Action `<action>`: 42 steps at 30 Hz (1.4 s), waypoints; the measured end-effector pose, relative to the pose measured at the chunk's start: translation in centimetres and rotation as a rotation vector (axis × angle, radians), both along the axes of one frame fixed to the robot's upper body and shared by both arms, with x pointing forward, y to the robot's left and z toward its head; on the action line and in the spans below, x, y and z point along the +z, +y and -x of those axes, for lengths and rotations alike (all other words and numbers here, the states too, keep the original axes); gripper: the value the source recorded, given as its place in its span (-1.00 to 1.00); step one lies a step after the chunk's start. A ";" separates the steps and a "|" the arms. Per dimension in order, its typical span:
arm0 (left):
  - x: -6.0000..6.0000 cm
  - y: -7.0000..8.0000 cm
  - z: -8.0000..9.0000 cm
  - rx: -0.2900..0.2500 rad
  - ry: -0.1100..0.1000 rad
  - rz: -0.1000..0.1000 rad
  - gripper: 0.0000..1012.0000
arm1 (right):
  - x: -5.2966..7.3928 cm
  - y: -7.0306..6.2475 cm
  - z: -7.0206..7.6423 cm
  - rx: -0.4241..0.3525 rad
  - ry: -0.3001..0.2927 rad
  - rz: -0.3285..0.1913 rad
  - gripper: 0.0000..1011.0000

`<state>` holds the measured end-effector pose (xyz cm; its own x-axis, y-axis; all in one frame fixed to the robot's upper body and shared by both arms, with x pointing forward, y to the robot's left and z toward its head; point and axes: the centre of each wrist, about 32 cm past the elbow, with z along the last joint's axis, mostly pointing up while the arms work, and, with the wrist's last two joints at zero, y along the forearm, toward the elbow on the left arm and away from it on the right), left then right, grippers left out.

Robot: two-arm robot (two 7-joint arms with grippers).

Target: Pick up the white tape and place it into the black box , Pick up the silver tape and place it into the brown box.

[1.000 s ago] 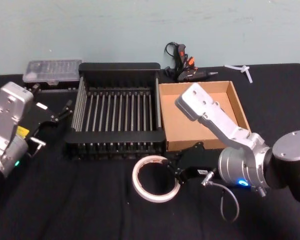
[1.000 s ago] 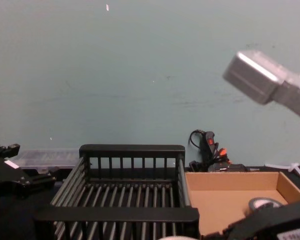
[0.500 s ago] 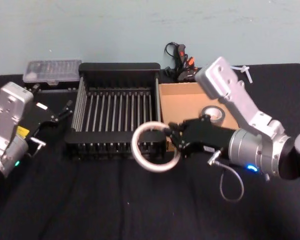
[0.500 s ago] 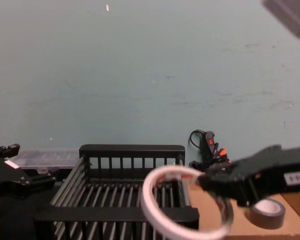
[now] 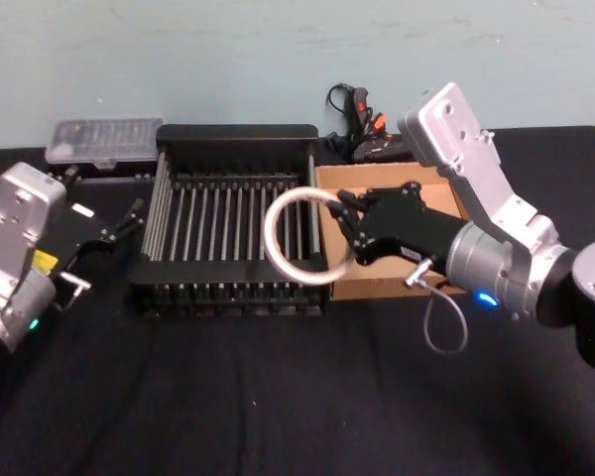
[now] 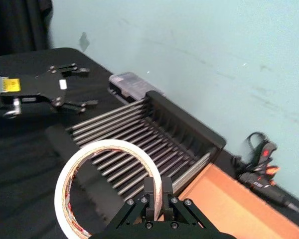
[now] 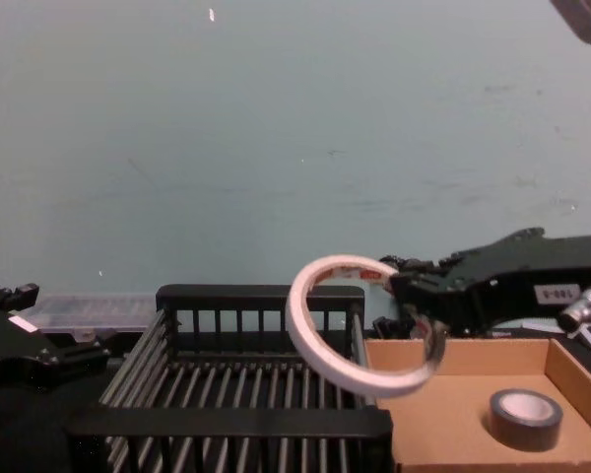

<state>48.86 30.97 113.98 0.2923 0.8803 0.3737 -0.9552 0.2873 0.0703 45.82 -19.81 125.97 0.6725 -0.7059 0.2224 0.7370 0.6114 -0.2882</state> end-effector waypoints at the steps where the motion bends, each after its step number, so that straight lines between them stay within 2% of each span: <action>1: 0.0 0.0 0.0 0.000 0.000 0.000 0.98 | -0.1 0.0 -0.2 -0.003 -0.008 0.002 -0.81; 8: 0.0 0.0 0.0 0.000 0.000 0.000 0.98 | -1.0 0.5 -1.6 -0.020 -0.057 0.024 -0.81; 19: 0.0 0.0 0.0 0.000 0.000 0.000 0.98 | -2.8 1.9 -4.5 -0.049 -0.129 0.062 -0.81; 24: 0.0 0.0 0.0 0.000 0.000 0.000 0.98 | -3.5 2.8 -5.8 -0.051 -0.131 0.075 -0.81; 31: 0.0 0.0 0.0 0.000 0.000 0.000 0.98 | -3.8 3.8 -7.4 -0.046 -0.128 0.084 -0.81; 32: 0.0 0.0 0.0 0.000 0.000 0.000 0.98 | -4.0 4.4 -8.2 -0.043 -0.126 0.089 -0.81; 42: 0.0 0.0 0.0 0.000 0.000 0.000 0.98 | -4.8 5.8 -10.2 -0.033 -0.109 0.109 -0.81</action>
